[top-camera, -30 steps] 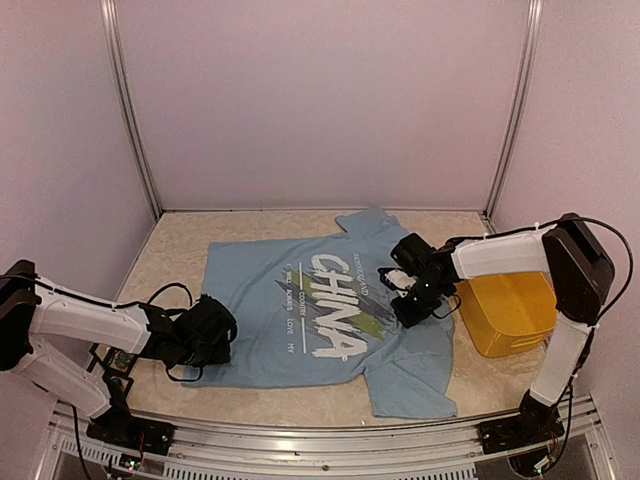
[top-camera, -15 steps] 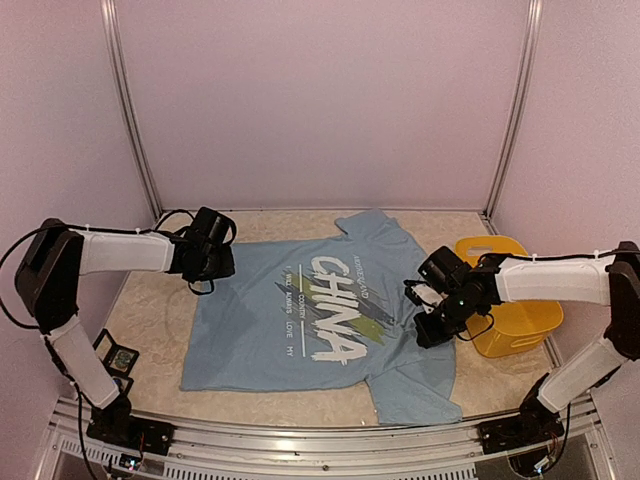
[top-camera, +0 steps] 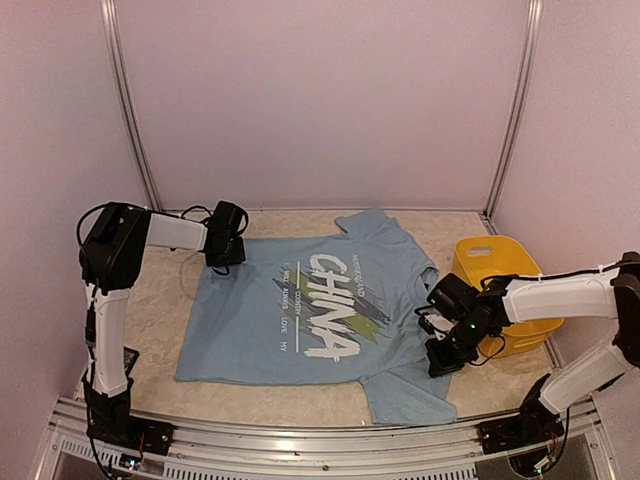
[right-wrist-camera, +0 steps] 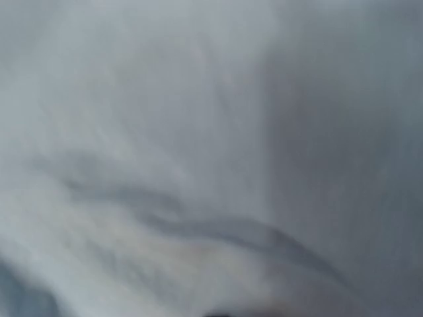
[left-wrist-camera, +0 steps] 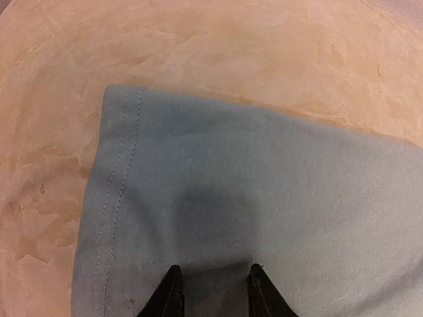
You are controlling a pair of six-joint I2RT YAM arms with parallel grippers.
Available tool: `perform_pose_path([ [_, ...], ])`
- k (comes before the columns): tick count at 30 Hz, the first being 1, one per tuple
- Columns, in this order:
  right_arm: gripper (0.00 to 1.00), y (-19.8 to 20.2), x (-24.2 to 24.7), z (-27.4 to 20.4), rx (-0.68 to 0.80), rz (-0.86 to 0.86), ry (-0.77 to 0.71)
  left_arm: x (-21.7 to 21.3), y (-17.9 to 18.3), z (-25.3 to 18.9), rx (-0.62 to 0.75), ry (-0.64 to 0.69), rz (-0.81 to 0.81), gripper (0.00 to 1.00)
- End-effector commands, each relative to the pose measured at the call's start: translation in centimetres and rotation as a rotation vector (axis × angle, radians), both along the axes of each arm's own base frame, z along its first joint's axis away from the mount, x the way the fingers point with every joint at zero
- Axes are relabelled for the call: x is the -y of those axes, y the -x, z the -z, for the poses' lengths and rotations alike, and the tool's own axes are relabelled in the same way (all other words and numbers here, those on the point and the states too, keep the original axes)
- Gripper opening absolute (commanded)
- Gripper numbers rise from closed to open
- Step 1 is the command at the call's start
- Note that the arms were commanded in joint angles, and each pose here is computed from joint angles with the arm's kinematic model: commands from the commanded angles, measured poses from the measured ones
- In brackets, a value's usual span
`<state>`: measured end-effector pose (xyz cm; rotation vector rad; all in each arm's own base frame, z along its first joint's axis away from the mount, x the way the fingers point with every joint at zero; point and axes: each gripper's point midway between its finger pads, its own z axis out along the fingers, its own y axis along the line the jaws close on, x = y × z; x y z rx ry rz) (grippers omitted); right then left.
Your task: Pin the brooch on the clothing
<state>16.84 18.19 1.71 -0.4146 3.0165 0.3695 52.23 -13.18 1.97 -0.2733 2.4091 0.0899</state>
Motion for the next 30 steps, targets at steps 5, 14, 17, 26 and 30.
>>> perform_pose_path([
  [5,0.0,3.7,0.8,0.3,-0.112,0.006,-0.015,-1.0,-0.2,2.9,-0.076,-0.054,0.029,0.32],
  [14,0.17,-8.4,-5.9,-10.4,0.342,-0.16,-0.093,0.3,1.2,-9.6,0.1,-0.001,0.153,0.5],
  [17,0.42,-12.1,-8.9,-14.3,0.52,-0.218,-0.179,-0.8,4.3,-11.4,0.088,0.05,0.156,0.55],
  [26,1.0,-17.8,-10.9,-17.5,0.742,-0.259,-0.282,-2.7,12.9,-16.0,0.075,0.242,0.14,0.66],
  [30,1.0,-19.9,-9.9,-18.9,0.79,-0.195,-0.35,-4.7,15.5,-17.3,0.145,0.326,0.041,0.68],
])
